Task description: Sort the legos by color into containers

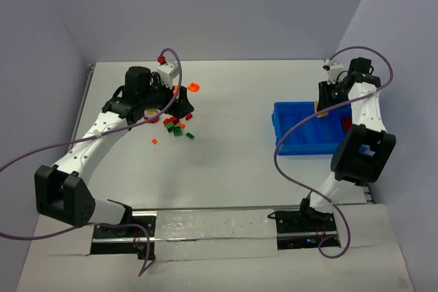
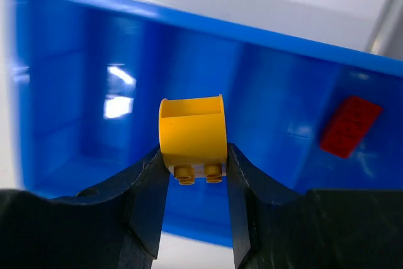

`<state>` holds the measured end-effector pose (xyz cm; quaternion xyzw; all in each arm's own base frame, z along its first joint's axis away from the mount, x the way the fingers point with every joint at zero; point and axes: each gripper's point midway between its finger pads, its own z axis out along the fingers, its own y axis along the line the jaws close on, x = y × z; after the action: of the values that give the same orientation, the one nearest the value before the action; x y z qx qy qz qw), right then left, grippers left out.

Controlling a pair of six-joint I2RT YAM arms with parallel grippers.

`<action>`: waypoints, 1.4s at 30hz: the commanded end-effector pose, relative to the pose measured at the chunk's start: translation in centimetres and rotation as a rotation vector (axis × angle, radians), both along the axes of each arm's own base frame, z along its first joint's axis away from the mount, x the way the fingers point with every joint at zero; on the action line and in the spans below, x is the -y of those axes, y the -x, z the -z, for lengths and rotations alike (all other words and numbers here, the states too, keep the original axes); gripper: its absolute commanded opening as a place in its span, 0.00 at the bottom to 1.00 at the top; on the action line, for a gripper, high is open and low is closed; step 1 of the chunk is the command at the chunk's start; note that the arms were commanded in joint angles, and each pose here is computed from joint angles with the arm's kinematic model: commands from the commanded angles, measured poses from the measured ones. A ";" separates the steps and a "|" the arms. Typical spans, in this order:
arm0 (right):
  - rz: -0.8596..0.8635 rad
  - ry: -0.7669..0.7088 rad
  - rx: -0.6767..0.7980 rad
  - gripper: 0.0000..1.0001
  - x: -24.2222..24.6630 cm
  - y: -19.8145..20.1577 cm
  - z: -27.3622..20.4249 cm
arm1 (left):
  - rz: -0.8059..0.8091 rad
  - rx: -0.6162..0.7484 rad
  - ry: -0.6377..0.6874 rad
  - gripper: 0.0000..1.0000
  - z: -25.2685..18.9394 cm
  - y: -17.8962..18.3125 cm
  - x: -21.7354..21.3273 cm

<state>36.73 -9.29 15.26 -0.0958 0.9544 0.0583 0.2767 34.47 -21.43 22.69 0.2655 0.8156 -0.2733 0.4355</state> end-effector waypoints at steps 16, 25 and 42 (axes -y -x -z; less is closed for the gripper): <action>0.191 0.239 -0.047 0.51 7.7 -4.1 4.1 | -0.244 0.023 -0.117 0.99 1.9 -5.3 -4.4; 0.194 0.227 -0.063 0.73 7.5 -3.7 4.4 | -0.373 -0.044 -0.230 0.92 5.3 -9.2 -8.4; 0.116 0.073 0.123 1.00 -0.7 -3.2 -4.7 | -0.565 -0.172 -0.448 0.69 13.3 -13.9 -15.0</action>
<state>39.73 -10.92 15.14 -0.0485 0.9588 -0.0145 0.2795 45.79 -7.26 8.32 0.1068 0.9354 -0.0067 0.3370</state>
